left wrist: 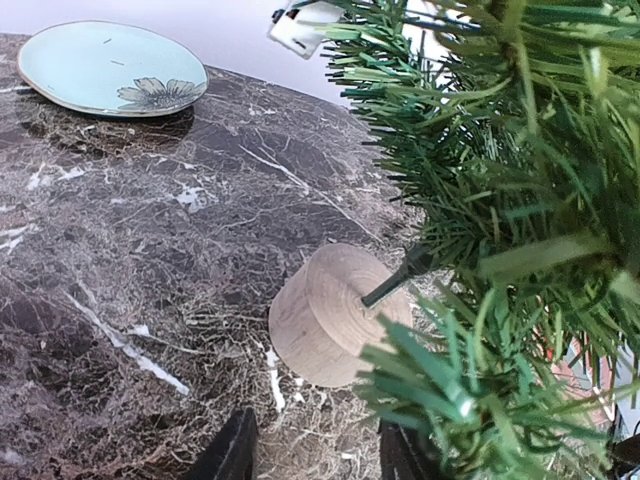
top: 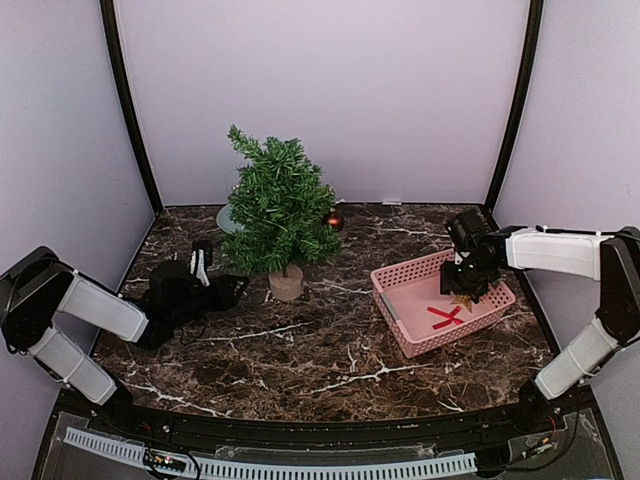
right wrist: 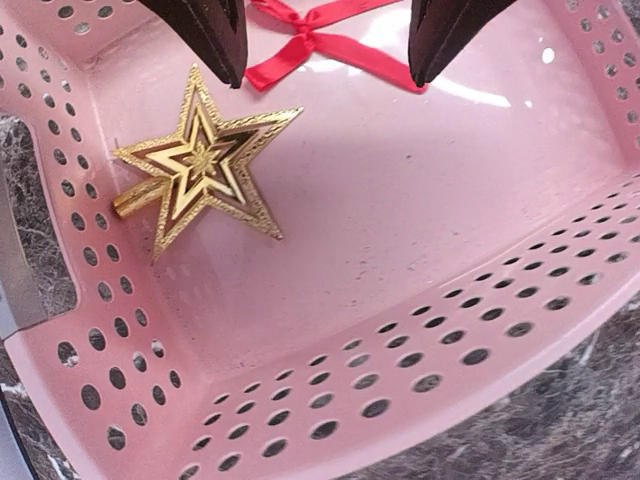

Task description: Decorate the small christmas tree

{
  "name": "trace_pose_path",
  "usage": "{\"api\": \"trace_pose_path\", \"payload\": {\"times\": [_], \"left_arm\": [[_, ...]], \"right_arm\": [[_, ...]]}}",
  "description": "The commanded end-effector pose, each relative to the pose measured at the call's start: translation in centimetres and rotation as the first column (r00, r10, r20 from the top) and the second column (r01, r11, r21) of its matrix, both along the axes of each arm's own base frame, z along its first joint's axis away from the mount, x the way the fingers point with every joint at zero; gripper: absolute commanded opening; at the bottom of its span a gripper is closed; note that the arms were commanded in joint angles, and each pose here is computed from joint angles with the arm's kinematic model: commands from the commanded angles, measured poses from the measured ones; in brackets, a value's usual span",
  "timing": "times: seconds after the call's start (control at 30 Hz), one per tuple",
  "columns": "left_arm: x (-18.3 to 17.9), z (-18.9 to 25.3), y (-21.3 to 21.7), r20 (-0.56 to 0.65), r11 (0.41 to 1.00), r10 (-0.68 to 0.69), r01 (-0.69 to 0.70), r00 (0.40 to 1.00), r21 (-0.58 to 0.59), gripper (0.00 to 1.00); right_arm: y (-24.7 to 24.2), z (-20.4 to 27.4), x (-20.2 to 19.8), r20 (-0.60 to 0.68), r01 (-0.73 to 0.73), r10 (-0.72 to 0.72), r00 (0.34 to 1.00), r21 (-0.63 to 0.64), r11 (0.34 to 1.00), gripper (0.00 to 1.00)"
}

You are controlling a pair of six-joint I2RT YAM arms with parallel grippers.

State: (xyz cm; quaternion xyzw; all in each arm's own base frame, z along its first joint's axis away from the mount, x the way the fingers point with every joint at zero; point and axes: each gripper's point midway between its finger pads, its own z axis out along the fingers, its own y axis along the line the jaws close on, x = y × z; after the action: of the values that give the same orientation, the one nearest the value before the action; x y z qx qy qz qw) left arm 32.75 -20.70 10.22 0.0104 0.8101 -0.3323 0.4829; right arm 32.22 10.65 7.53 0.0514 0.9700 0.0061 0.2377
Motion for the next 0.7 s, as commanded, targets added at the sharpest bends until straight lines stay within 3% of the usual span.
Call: {"api": "trace_pose_path", "payload": {"times": [0.0,0.1,0.27,0.53,0.67], "left_arm": [[0.5,1.5,-0.1,0.051,1.000,-0.010,0.008,0.999,0.028,0.43],[0.6,1.7,0.1,0.059,0.999,-0.006,0.003,0.998,0.039,0.43],[0.8,1.9,0.0,0.067,0.999,-0.002,0.000,0.998,0.038,0.43],[1.3,1.7,-0.3,0.065,0.999,-0.009,0.006,0.998,0.047,0.43],[1.5,1.6,-0.6,0.061,0.999,-0.015,0.012,0.998,0.047,0.43]], "right_arm": [[-2.2,-0.3,1.8,-0.015,0.001,-0.002,1.000,-0.084,0.996,0.55],[-3.1,-1.6,1.9,-0.056,0.021,-0.025,0.998,-0.071,0.997,0.57],[-3.0,-3.6,2.6,-0.100,0.054,-0.049,0.994,0.046,0.997,0.68],[2.8,-4.1,3.9,-0.106,-0.070,0.114,0.988,0.348,0.935,0.59],[5.7,-2.5,4.9,-0.023,-0.235,0.264,0.964,0.387,0.892,0.57]]}}
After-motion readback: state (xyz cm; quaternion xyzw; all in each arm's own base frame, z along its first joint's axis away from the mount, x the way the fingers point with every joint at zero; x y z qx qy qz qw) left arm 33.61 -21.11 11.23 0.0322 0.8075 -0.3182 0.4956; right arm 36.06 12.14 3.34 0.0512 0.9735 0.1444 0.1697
